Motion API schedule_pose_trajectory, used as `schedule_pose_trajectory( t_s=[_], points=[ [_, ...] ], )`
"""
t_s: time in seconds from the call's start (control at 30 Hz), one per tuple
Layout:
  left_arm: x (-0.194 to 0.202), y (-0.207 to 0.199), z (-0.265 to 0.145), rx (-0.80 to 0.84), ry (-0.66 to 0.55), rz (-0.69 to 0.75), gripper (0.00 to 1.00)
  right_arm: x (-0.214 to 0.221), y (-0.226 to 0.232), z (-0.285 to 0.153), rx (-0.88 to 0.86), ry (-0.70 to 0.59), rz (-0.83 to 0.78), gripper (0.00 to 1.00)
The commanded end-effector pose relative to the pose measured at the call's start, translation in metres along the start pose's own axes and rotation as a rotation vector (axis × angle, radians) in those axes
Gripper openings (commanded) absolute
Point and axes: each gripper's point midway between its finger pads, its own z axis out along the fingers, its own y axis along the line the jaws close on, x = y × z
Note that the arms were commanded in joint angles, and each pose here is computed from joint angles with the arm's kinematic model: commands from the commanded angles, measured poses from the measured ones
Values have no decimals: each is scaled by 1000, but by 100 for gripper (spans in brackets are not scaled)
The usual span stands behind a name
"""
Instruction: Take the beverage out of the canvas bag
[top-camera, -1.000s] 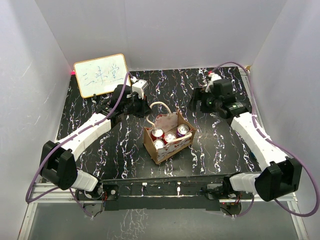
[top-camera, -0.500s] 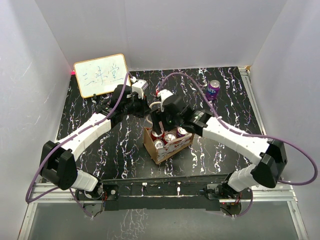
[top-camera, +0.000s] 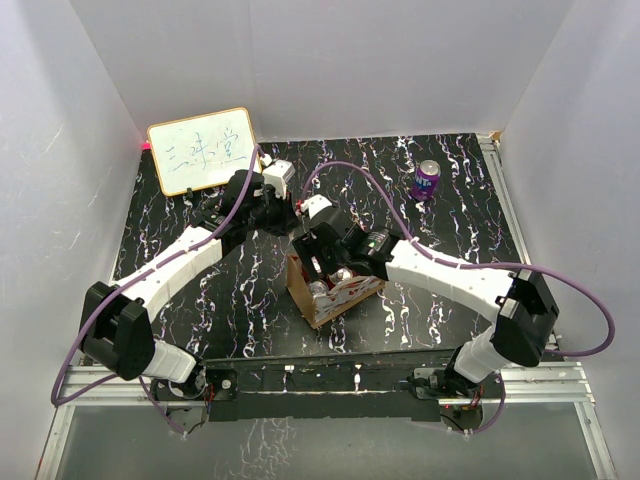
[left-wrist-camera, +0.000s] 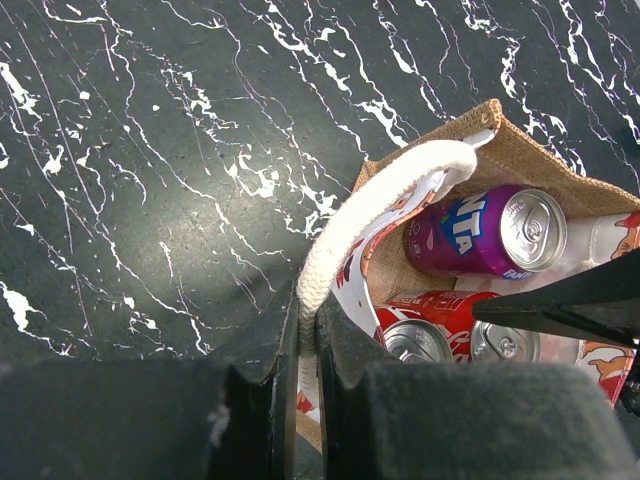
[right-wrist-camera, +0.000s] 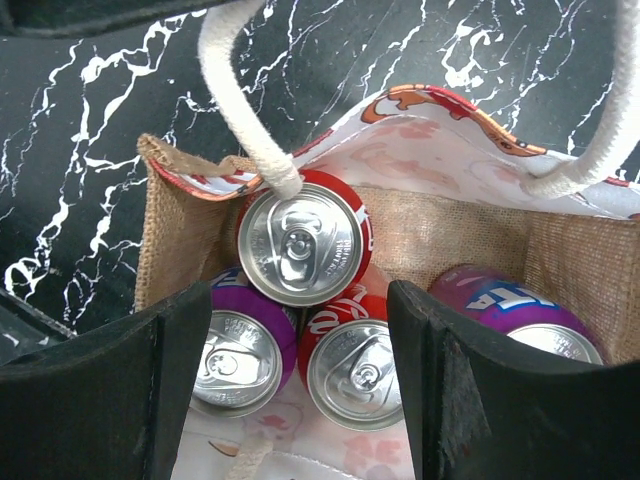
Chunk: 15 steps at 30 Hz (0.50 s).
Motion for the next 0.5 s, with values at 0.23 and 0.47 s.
schedule_pose_trajectory(
  t_s=[0.23, 0.47],
  points=[
    [-9, -4, -8, 1, -14, 19, 0, -6, 0, 11, 29, -36, -17, 72],
    [-8, -2, -6, -8, -9, 18, 0, 3, 9, 23, 47, -1, -51, 78]
  ],
)
